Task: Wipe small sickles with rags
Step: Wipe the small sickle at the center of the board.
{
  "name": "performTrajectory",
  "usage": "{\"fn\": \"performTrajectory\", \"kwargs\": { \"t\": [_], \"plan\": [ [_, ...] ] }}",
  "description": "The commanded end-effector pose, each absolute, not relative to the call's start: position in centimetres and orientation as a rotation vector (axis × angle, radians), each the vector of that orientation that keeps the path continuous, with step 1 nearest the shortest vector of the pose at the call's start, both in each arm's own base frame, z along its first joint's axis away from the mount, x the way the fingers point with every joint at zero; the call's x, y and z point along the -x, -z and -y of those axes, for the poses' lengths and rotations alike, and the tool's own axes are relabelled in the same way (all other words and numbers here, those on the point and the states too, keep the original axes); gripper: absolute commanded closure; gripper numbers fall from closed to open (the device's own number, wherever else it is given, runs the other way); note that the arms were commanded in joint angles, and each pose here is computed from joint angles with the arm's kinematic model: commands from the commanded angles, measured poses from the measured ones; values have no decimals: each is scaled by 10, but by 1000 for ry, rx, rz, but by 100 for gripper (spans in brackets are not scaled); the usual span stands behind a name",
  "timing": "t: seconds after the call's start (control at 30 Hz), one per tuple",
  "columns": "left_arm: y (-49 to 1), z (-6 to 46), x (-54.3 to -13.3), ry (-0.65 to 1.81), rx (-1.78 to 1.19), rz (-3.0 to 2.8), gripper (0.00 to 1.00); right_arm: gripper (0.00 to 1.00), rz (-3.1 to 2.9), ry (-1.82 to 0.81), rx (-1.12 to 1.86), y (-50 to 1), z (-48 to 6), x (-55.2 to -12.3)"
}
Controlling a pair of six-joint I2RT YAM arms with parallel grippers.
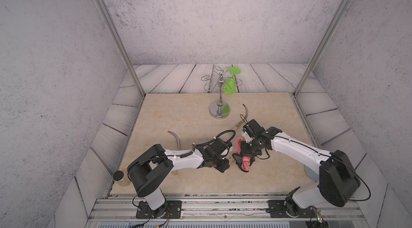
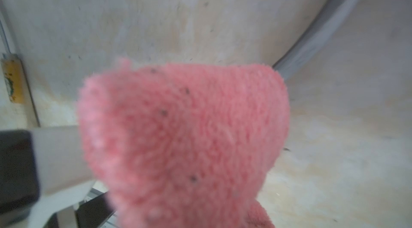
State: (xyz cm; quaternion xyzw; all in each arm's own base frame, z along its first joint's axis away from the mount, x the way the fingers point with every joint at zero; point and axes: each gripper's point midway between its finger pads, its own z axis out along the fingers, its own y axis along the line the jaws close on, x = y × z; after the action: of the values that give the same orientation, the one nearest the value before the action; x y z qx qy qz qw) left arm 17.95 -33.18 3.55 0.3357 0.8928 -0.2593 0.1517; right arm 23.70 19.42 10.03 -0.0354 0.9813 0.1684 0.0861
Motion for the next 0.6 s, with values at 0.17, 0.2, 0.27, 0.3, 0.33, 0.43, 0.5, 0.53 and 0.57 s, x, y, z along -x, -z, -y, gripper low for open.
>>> {"fn": "performTrajectory", "kwargs": {
  "t": [0.17, 0.2, 0.27, 0.3, 0.33, 0.43, 0.5, 0.53, 0.57],
  "plan": [
    [-30, 305, -142, 716, -1114, -2601, 100, 85, -2839, -351, 7, -145, -130, -248],
    [-28, 304, -140, 713, -1119, -2611, 100, 85, -2840, -348, 8, -146, -129, -249],
    [-24, 302, -138, 698, -1120, -2627, 100, 85, -2838, -349, 12, -146, -129, -254],
    [-21, 302, -138, 690, -1121, -2636, 100, 85, -2835, -353, 14, -147, -130, -257],
    [-20, 301, -139, 683, -1123, -2640, 100, 85, -2833, -358, 14, -147, -131, -260],
    [-17, 302, -139, 669, -1128, -2652, 100, 85, -2829, -374, 23, -148, -134, -267],
    [-18, 303, -141, 664, -1125, -2653, 88, 85, -2825, -376, 31, -149, -136, -272],
    [-19, 304, -142, 663, -1123, -2649, 80, 85, -2825, -377, 35, -149, -137, -274],
    [-21, 306, -143, 664, -1123, -2646, 75, 85, -2825, -377, 40, -150, -137, -275]
  ]
}}
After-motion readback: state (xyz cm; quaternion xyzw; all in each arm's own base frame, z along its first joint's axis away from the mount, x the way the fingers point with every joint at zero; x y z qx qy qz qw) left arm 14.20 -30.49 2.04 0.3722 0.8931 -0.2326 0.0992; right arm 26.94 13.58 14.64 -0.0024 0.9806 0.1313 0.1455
